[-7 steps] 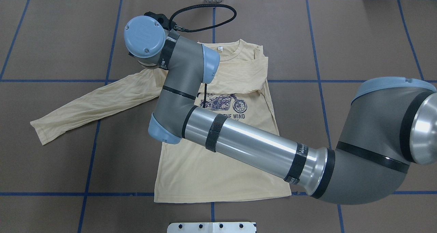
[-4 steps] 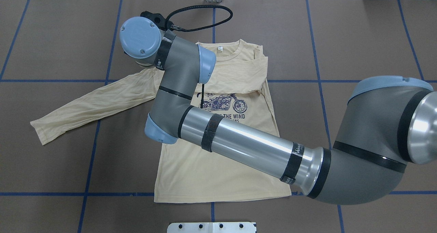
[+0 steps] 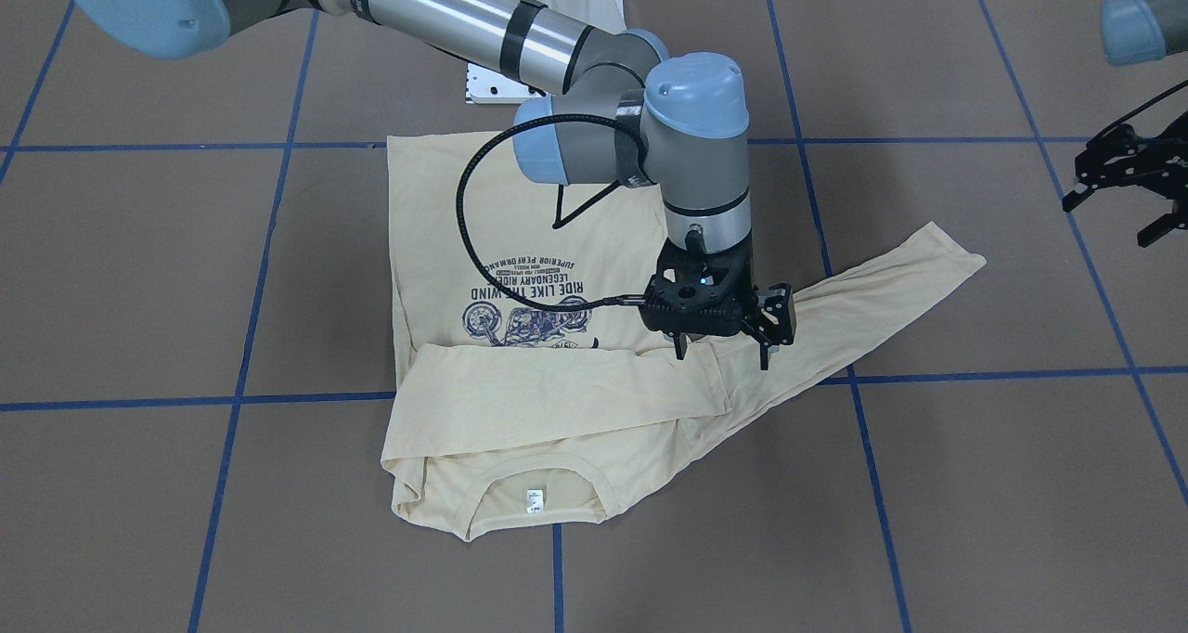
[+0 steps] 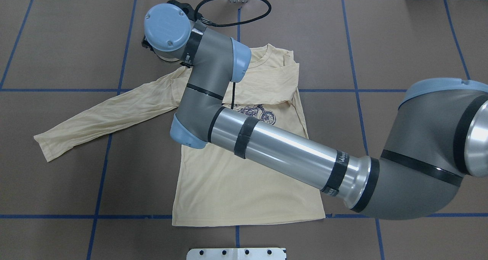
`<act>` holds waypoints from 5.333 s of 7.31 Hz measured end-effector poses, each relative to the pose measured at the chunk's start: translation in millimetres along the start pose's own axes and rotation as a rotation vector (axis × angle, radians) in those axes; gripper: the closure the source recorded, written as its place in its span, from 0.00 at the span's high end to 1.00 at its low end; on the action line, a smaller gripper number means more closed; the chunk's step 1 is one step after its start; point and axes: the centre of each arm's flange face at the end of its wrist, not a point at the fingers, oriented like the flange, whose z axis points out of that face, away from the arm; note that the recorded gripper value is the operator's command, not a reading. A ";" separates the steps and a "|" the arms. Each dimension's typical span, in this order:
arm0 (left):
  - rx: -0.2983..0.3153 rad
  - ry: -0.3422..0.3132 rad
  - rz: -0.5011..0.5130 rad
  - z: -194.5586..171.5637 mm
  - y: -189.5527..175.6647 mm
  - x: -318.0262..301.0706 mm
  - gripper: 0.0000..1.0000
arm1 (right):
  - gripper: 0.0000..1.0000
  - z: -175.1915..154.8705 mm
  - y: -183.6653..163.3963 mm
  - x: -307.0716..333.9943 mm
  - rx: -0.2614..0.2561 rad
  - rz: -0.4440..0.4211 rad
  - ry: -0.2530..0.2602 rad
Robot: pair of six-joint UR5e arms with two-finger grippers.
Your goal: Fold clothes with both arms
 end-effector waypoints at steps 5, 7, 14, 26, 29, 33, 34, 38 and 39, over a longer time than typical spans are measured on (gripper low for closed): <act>-0.090 0.065 -0.146 82.9 41.3 -1.1 0.96 | 0.94 -32.3 -42.3 143.4 -0.038 0.022 -0.047; -0.135 0.085 -0.152 115.0 57.1 3.2 0.92 | 0.94 -36.6 -42.0 159.3 -0.040 0.021 -0.050; -0.153 0.119 -0.100 153.7 75.2 5.1 0.74 | 0.95 -35.4 -33.3 161.1 -0.044 0.022 -0.051; -0.138 0.121 -0.079 160.5 70.1 1.3 0.56 | 0.96 -31.3 -16.9 161.5 -0.052 0.010 -0.069; -0.138 0.121 -0.078 161.8 68.4 1.0 0.13 | 0.96 -30.5 -14.4 161.5 -0.051 0.009 -0.068; -0.134 0.122 -0.077 161.5 65.3 2.7 0.00 | 0.96 -28.7 -9.7 164.0 -0.039 0.006 -0.067; -0.121 0.129 -0.071 155.8 60.6 9.4 0.00 | 0.98 -32.7 -9.6 170.4 -0.039 0.003 -0.071; -0.006 0.219 -0.258 94.2 -23.1 105.1 0.00 | 0.98 -78.6 -53.2 267.5 -0.069 -0.024 -0.063; 0.003 0.254 -0.355 84.3 -71.6 147.4 0.00 | 0.98 -94.2 -85.9 312.0 -0.092 -0.063 -0.035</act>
